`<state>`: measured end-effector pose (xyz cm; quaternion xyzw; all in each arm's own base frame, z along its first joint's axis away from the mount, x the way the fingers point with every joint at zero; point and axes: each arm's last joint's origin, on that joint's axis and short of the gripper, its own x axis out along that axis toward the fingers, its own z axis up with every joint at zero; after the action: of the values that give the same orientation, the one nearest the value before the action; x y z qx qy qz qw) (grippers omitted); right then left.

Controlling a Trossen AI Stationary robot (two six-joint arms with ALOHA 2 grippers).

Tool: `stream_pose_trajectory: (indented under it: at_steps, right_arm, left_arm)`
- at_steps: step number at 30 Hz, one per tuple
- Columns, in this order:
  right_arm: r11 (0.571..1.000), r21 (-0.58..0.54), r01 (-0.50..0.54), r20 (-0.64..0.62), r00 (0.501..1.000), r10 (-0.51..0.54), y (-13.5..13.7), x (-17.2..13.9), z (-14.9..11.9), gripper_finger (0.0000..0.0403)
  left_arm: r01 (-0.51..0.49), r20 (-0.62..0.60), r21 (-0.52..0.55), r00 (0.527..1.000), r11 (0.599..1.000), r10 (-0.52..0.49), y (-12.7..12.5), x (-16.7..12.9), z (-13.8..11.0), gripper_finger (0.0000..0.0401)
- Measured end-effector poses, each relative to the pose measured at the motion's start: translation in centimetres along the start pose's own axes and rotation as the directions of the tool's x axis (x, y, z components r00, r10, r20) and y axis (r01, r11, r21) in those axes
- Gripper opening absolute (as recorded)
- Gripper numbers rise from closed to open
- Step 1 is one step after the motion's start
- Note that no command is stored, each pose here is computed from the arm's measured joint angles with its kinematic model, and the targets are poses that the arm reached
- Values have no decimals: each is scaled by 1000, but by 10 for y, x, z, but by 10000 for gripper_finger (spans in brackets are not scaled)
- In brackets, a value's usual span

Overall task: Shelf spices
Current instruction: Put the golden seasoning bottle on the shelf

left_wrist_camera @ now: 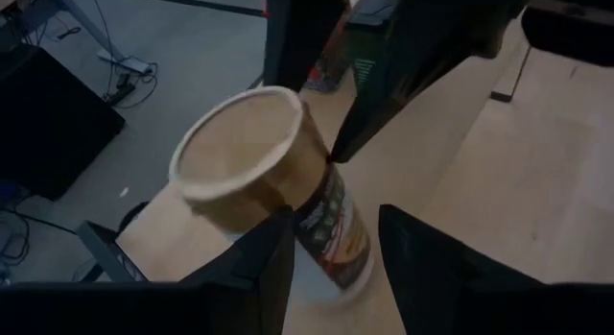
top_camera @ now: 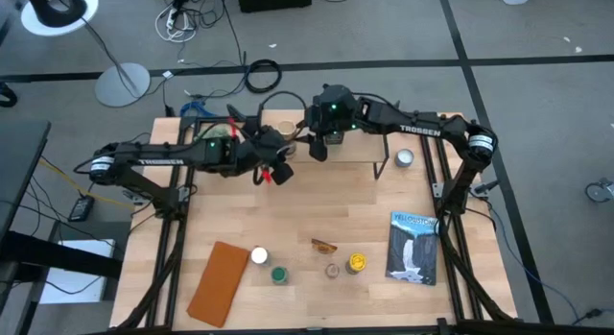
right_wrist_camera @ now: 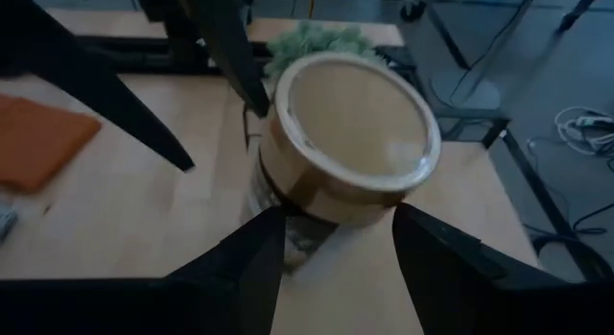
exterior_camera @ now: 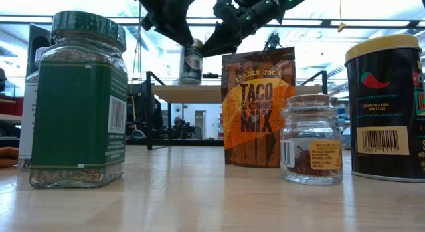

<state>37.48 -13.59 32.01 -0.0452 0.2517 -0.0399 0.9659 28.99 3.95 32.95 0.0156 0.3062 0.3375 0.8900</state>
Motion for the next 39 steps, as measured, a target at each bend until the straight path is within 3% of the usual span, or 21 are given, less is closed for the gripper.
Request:
stream_pose_trajectory:
  at_steps: [9, 25, 31, 39]
  right_arm:
    - [1000, 17, 8, 1, 1000, -8, -10, -3, -2, 192]
    - [999, 32, 15, -70, 997, -13, -8, -4, -8, 192]
    - [999, 32, 29, -61, 998, -27, -8, -17, -3, 192]
    - [991, 17, 131, -134, 983, -127, 8, -50, 6, 186]
  left_arm:
    - [-12, -22, -25, 1000, 1000, 12, 15, 10, 1, 157]
    - [50, -32, -36, 998, 998, -51, 14, 11, 1, 157]
    - [59, -57, -28, 997, 998, -60, 13, 10, -2, 157]
    - [87, -13, -32, 996, 996, -88, 13, -34, -4, 157]
